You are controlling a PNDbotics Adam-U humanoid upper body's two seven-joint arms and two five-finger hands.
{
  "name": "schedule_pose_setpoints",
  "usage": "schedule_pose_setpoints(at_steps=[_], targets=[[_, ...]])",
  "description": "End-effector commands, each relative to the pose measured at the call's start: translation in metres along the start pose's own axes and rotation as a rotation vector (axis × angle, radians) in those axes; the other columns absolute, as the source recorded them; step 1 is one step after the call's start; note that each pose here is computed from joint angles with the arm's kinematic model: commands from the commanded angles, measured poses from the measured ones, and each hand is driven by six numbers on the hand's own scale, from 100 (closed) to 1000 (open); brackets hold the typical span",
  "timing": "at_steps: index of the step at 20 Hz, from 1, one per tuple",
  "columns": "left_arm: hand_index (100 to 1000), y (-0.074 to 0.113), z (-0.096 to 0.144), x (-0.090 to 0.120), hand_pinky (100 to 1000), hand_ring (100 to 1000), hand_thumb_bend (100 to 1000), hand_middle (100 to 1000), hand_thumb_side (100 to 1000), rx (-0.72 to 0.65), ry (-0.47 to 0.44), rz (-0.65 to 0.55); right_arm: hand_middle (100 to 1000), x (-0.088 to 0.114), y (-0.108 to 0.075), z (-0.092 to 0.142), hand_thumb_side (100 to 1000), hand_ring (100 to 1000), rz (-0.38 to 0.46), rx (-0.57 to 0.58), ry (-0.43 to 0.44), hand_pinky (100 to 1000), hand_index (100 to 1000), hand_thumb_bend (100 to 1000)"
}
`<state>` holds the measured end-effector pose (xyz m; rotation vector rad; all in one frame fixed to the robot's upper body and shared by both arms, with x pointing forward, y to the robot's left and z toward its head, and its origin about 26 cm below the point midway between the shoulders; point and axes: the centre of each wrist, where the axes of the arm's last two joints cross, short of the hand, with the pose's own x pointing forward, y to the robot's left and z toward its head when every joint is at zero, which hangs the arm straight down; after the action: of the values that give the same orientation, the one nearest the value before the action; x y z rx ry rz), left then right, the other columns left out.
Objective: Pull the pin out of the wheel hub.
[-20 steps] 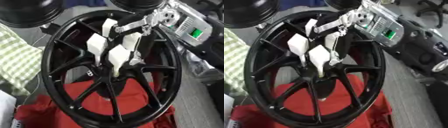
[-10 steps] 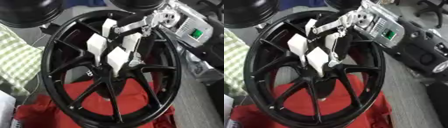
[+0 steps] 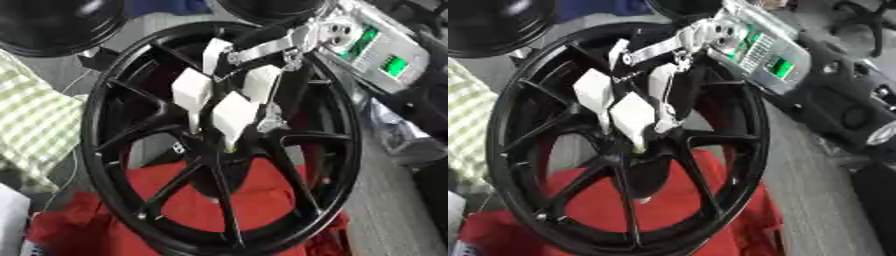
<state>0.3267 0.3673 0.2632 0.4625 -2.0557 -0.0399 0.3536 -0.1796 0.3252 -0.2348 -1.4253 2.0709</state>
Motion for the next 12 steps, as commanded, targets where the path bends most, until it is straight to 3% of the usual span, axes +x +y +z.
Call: schedule_pose_setpoints(at_steps=[1, 12], targets=[[803, 0.007, -0.005, 0.012, 809, 738, 766, 760, 618, 0.006, -0.038, -0.023, 405, 0.009, -0.015, 0.015, 106, 598, 0.032, -0.042, 0.007, 745, 524, 416], [803, 0.011, -0.004, 0.011, 810, 738, 763, 760, 619, 0.018, -0.036, -0.032, 400, 0.015, -0.045, 0.069, 113, 593, -0.012, -0.252, -0.003, 752, 525, 413]])
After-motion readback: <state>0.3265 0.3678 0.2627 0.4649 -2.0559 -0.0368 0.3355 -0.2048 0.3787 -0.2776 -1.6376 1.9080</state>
